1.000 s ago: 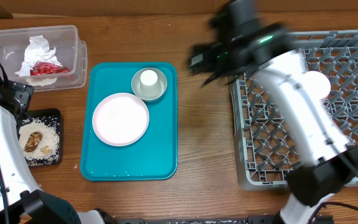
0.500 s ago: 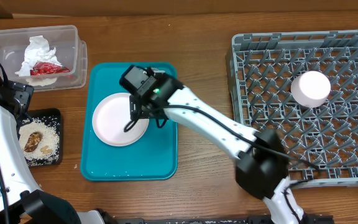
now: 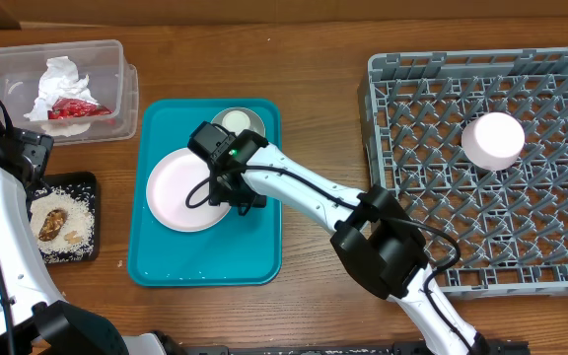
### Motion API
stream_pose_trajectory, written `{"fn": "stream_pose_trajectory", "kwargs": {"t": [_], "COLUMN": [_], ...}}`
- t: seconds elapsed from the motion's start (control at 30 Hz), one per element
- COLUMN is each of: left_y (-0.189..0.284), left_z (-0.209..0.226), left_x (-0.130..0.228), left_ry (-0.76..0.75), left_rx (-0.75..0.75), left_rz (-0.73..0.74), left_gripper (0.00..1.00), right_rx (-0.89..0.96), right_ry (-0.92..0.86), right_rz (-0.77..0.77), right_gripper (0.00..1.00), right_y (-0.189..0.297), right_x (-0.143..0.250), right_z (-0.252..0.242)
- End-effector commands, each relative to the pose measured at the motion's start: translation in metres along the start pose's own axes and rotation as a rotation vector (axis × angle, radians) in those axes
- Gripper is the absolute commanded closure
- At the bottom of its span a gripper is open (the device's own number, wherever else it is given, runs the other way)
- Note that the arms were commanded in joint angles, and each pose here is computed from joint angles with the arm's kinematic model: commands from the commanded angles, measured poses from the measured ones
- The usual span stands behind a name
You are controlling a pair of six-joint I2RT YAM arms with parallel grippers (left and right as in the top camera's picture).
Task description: Sort waste into correct bins and load items into the dishwasher
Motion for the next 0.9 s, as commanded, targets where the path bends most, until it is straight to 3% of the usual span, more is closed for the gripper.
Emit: {"fn": "stream_pose_trajectory", "kwargs": {"t": [0.0,0.17,0.27,0.37,0.57,0.87], "left_y": [-0.002,-0.002,-0.002,-0.002,-0.002,-0.002], "left_z": [0.0,0.0,0.0,0.0,0.0,0.0], "left_x": [-0.001,-0.001,-0.001,-0.001,-0.001,-0.001], "left_ry": [0.01,0.01,0.01,0.01,0.01,0.01], "left_rx": [-0.013,-0.013,-0.013,-0.013,-0.013,-0.013], "left_rz": [-0.004,-0.004,-0.004,-0.004,-0.004,-0.004], "left_gripper": [0.0,0.0,0.0,0.0,0.0,0.0], "right_rx": [0.033,0.041,0.062,0.079,0.071,-0.095], "right_ry": [-0.003,0.003,0.004,0.003,0.026,0.36], "right_rz": [0.034,0.037,0.047,0.054,0.053,-0.045], "right_gripper": [0.49,0.64,0.85,0.93,0.96,0.96], "right_y": [-0.02,-0.02,-0.02,-0.015,0.015,0.134], "right_x": [0.011,0.014,0.016,0.018,0.018,0.01], "right_z": [-0.007,-0.007,-0.011,-0.013,-0.008,-0.005]}}
Point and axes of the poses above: each gripper's point midway between its finger pads, its own y axis back along the fingers, its own z axis along the line the jaws close on, x = y × z, the point moved 5 cm from there along y, back along the fingers, and after that the axes turned 12 degrees about -y, right-handed, at the moved point
